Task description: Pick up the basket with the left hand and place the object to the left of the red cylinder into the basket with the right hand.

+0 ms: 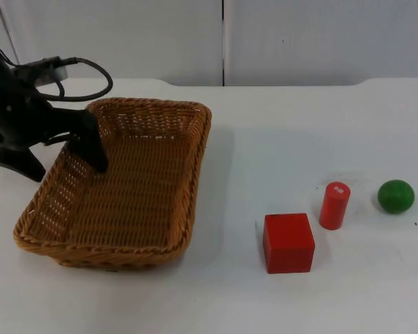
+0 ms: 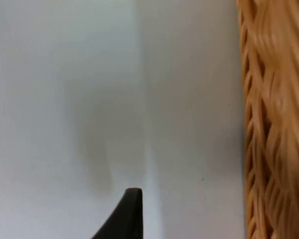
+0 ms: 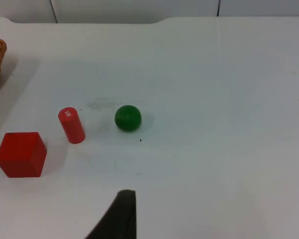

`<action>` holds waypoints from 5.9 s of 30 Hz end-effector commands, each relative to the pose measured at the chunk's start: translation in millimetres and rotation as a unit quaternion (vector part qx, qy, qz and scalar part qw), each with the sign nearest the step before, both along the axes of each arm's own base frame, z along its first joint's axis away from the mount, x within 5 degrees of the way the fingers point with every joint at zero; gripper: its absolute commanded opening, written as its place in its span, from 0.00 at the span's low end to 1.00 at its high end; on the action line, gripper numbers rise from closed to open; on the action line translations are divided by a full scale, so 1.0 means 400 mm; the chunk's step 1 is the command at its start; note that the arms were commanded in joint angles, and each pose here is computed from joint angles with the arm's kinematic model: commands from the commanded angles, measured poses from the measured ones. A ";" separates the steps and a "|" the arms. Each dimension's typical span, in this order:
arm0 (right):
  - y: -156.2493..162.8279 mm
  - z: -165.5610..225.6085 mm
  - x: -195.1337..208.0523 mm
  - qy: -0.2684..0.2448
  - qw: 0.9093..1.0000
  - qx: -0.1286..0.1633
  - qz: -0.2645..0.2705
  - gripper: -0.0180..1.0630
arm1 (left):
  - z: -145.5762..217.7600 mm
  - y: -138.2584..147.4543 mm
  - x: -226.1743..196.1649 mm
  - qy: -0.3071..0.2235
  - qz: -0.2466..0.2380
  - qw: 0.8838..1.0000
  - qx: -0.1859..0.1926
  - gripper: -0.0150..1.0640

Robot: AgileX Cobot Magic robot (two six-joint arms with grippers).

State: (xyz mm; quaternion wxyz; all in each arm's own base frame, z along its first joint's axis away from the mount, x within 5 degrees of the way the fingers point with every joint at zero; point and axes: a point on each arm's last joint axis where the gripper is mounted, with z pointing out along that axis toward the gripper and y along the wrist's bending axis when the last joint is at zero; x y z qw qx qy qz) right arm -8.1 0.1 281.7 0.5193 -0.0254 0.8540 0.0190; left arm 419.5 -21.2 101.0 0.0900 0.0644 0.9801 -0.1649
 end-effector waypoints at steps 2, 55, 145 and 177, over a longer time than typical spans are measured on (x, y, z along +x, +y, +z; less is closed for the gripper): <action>0.000 -0.003 0.001 -0.002 1.000 -0.007 0.001 0.99 | -0.012 0.003 0.002 0.005 -0.001 1.000 0.002 0.99; -0.006 -0.003 0.002 -0.003 1.000 -0.019 -0.008 0.99 | -0.030 -0.009 -0.010 0.046 0.023 0.998 -0.019 0.01; -0.004 -0.003 0.002 -0.002 1.000 -0.015 -0.005 0.99 | 0.472 -0.040 -0.521 0.013 0.042 0.996 -0.073 0.01; 0.001 0.123 0.258 0.058 0.997 -0.046 -0.011 0.99 | 0.473 -0.041 -0.521 0.012 0.040 0.996 -0.075 0.01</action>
